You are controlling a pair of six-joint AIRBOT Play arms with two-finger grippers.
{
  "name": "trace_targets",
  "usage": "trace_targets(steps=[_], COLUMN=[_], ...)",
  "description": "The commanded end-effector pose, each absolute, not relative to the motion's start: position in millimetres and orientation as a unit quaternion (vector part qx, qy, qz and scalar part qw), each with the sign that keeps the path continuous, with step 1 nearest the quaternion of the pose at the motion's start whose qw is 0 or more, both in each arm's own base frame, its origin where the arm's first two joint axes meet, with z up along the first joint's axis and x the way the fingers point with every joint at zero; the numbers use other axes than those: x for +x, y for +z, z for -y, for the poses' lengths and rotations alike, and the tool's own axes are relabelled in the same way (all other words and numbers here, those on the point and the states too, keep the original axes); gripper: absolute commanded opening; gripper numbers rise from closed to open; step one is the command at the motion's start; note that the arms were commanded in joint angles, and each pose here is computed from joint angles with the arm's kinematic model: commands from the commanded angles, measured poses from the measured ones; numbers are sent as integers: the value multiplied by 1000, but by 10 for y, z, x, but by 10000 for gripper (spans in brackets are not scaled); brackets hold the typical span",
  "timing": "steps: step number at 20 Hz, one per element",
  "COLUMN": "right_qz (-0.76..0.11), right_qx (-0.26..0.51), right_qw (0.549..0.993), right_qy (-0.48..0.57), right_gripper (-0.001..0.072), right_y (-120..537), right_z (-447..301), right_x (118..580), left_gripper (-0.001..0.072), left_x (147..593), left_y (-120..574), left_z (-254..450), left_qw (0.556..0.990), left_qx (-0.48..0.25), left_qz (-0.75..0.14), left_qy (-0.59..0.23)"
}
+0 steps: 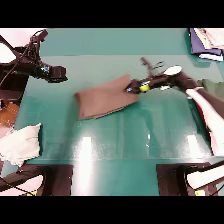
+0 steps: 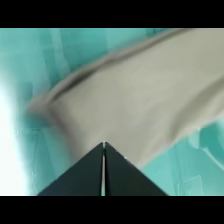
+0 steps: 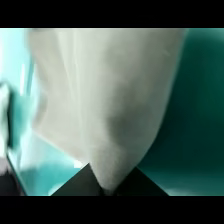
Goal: Fold the shirts.
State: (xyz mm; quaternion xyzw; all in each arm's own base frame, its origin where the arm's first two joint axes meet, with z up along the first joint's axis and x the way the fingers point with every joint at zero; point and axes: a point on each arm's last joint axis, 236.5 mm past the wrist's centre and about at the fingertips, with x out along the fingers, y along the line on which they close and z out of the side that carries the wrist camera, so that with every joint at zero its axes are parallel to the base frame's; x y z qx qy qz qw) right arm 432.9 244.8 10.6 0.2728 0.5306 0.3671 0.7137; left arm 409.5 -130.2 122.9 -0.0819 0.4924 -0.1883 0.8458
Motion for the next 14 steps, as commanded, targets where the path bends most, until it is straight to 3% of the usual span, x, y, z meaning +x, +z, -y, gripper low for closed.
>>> trace_targets(steps=[1, 5, 8, 14], right_qz=[-462, -355, -284, -198], right_qx=[300, 333, 350, 354], right_qw=[791, 868, 892, 908], right_qy=[266, 100, -5, -103], right_gripper=[12, 12, 12, 12], right_y=[489, 926, 1148, 1484], right_z=[-1255, 468, 1452, 2321], right_x=[4562, 4701, 4576, 4501], left_gripper=[28, 28, 28, 28], left_x=[4061, 4054, 4039, 4025], left_y=[1211, 1246, 1282, 1315], left_z=[1304, 1380, 1456, 1522], left_qw=[842, 839, 835, 832], left_qx=[-81, -96, -111, -124], left_qz=[-499, -496, -495, -493], left_qy=[-190, -201, -213, -223])
